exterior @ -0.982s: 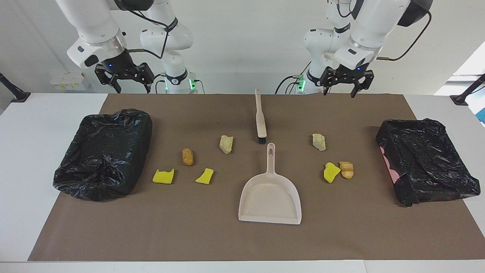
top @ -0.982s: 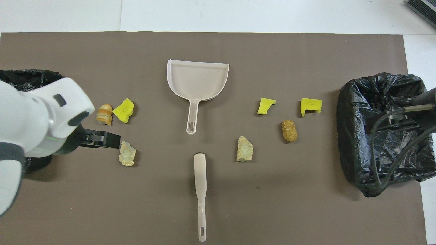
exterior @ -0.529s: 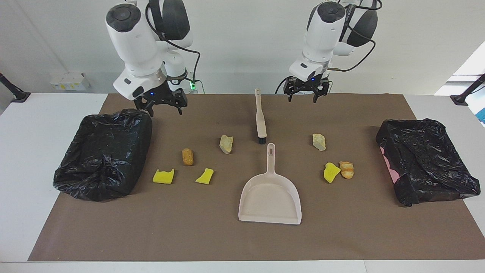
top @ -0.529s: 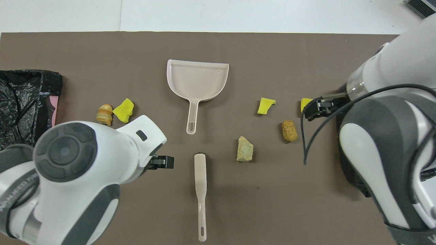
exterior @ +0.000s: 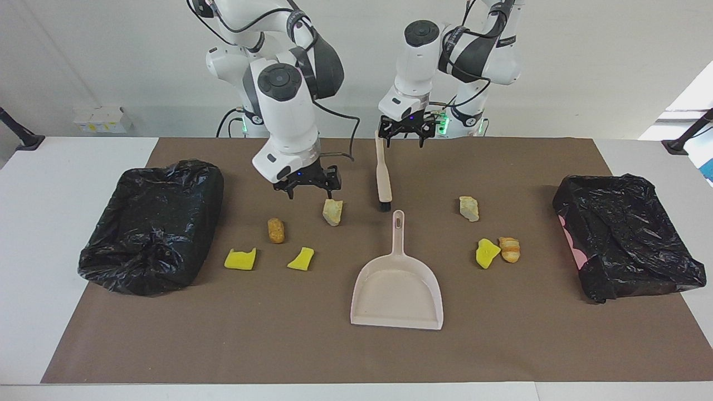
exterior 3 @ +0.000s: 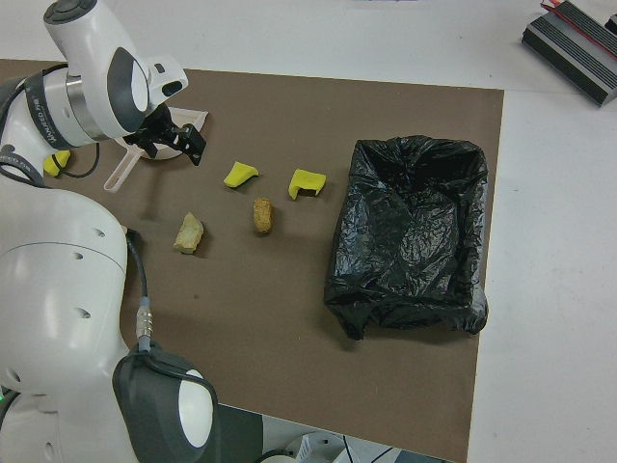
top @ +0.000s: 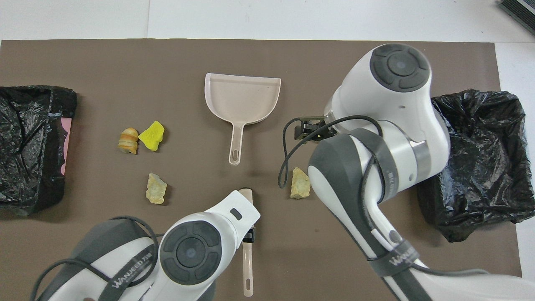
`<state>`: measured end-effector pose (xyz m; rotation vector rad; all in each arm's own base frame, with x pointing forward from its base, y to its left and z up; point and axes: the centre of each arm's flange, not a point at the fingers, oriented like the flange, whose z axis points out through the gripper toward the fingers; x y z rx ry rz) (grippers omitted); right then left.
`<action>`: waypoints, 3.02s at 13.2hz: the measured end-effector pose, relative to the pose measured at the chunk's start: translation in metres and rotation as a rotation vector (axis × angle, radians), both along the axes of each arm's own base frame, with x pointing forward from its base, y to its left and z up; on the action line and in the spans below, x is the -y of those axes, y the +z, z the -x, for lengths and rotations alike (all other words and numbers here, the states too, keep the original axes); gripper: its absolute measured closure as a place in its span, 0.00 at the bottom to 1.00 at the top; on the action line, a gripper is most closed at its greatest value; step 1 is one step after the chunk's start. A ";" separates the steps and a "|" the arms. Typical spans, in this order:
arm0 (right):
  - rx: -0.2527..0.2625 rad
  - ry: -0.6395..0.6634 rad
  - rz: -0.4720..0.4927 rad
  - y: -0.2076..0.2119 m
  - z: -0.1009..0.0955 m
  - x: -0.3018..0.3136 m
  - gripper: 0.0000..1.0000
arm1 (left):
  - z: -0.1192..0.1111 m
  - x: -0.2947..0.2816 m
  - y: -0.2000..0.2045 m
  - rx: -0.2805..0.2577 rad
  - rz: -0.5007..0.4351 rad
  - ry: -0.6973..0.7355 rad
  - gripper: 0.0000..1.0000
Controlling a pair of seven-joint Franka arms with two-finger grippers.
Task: Sweep and dump trash in bin
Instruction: 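Grasp the beige dustpan handle with the right gripper, then lift the dustpan with the right gripper while the left gripper lifts the brush, then lower the dustpan near the debris while the left gripper brushes pieces toward it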
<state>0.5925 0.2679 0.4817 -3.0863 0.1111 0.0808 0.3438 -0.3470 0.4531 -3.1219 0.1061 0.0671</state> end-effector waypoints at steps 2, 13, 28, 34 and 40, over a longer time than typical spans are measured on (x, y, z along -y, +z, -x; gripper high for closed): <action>0.006 -0.077 -0.023 -0.021 -0.001 -0.033 0.00 | 0.025 0.013 -0.035 0.005 -0.001 0.026 0.04; 0.058 -0.171 -0.073 -0.080 -0.027 -0.135 0.00 | 0.084 0.028 -0.102 -0.026 0.005 0.049 0.33; 0.061 -0.112 -0.057 -0.126 -0.019 -0.180 0.44 | 0.042 -0.011 -0.086 -0.077 -0.019 0.182 0.74; 0.065 -0.103 -0.038 -0.128 -0.019 -0.179 0.68 | -0.010 -0.102 -0.061 -0.073 -0.132 0.331 0.74; 0.069 -0.090 -0.034 -0.084 -0.019 -0.165 0.68 | -0.020 -0.166 -0.048 -0.107 -0.203 0.495 0.74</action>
